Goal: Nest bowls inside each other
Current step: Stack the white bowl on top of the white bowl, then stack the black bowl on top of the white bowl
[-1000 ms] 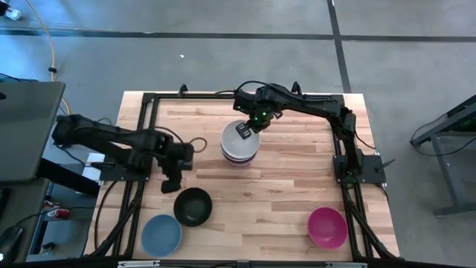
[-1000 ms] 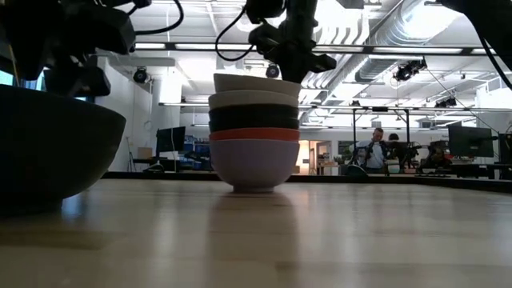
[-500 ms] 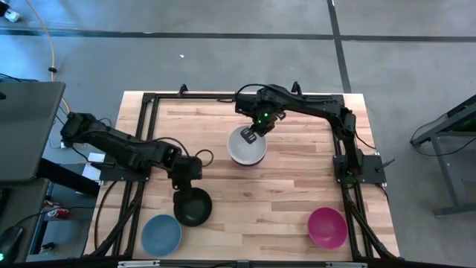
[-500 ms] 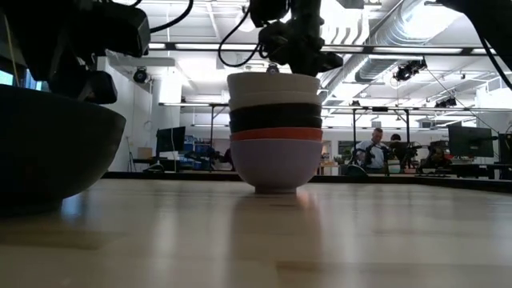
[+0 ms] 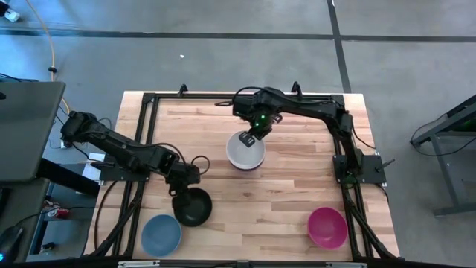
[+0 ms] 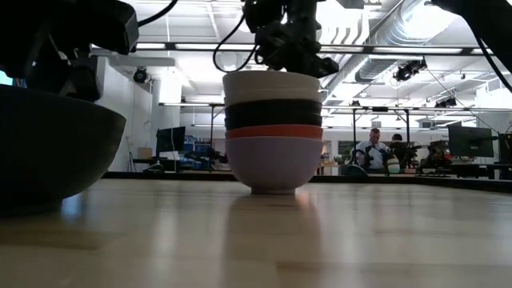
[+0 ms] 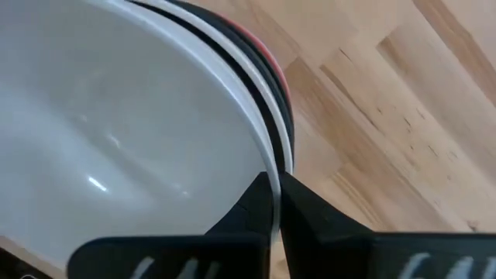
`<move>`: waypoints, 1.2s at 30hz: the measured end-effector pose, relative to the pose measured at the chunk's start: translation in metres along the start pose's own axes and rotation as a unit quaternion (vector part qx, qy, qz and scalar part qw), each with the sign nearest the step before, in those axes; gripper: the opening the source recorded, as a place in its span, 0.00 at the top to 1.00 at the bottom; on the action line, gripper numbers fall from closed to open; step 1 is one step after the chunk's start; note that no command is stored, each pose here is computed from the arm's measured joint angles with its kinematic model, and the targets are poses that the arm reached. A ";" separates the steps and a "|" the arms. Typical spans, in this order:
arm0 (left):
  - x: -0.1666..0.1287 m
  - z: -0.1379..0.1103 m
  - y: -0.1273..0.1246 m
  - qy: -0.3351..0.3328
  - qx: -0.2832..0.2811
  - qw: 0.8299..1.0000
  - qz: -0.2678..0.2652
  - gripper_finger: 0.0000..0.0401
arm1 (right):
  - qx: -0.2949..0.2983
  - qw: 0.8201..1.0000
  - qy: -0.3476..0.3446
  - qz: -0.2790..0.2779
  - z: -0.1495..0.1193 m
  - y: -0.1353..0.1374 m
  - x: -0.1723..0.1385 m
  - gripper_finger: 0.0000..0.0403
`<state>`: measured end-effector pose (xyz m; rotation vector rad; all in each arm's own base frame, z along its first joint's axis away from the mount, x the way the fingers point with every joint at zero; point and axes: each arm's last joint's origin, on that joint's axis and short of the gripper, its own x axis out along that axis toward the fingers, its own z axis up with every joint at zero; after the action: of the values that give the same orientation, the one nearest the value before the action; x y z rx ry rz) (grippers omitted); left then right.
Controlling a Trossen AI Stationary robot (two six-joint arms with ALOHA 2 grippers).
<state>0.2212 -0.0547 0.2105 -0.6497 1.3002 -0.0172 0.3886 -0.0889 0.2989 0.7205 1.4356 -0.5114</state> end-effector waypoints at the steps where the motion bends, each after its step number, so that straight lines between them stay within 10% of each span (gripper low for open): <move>1: 0.000 -0.001 -0.001 0.001 -0.009 1.000 0.001 0.46 | -0.005 1.000 0.001 0.000 0.001 0.000 0.001 0.99; 15: -0.002 0.003 0.009 -0.036 -0.081 0.994 0.060 0.46 | -0.075 0.997 -0.013 -0.022 0.005 -0.005 0.002 0.70; 36: 0.022 0.005 0.017 0.030 -0.073 0.991 0.110 0.46 | -0.062 0.994 -0.070 0.051 -0.034 0.022 -0.040 0.68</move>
<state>0.2259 -0.0467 0.1837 -0.6290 1.4341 0.2427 0.3770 -0.0536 0.3421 0.6427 1.2815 -0.3821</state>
